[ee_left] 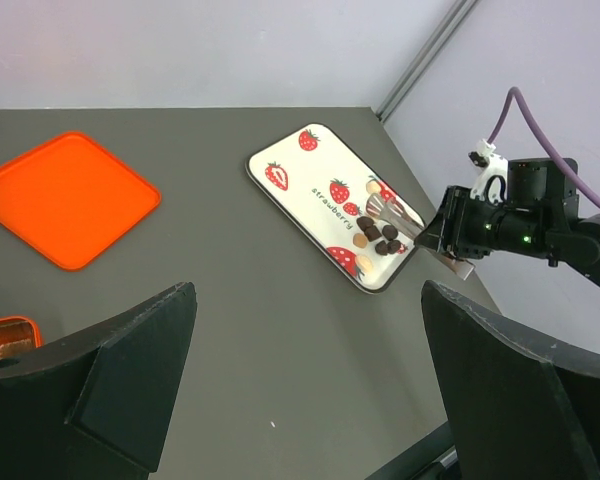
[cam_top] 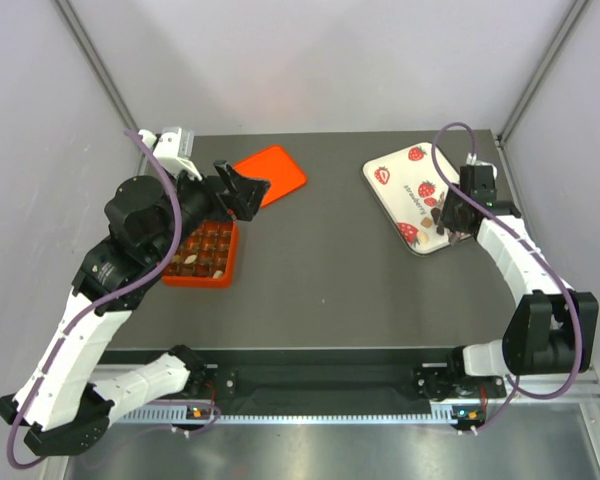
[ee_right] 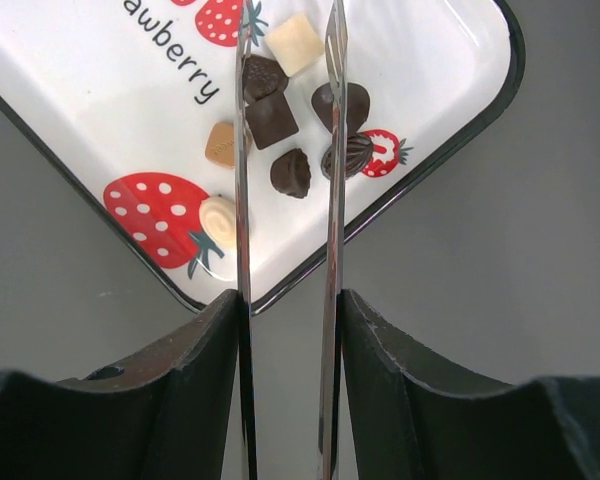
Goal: Pack the chocolate
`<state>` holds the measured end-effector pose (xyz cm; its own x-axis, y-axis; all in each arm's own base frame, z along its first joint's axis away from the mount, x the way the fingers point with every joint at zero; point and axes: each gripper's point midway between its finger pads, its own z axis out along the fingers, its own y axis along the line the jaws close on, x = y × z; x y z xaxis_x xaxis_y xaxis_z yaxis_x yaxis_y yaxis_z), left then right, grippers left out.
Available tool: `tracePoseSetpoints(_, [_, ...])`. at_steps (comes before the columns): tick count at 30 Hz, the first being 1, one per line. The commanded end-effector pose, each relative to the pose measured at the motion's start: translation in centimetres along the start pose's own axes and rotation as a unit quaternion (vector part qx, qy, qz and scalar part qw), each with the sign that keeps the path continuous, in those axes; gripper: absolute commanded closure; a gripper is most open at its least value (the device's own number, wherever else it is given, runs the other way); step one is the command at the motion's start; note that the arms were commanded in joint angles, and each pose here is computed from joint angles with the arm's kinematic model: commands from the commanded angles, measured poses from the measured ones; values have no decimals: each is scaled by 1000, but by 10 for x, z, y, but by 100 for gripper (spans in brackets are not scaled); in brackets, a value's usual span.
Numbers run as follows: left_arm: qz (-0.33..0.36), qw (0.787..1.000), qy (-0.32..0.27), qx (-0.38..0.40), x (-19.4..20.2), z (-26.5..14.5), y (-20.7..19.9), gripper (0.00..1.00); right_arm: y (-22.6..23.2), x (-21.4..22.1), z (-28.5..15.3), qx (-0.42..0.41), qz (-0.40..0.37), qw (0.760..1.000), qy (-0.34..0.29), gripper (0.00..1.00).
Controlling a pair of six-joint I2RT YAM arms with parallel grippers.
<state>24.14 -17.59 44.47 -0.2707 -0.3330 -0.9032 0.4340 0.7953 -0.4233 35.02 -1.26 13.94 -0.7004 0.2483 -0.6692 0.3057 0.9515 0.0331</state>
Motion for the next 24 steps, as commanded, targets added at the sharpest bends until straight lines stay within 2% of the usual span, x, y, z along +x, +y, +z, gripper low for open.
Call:
tracePoseSetpoints(1, [-1,1000,-23,15,-12,-3,-6,1,-3,-5,7,5,3,1000,-8,56])
tracePoseSetpoints(13, [-1,1000,-25,13,-13,-3,-6,1,-3,1,16,7,0,1000,5,58])
tracePoseSetpoints(24, [2,1000,-28,9,-15,-6,-4,1,2,-7,22,-3,-5,1000,0,66])
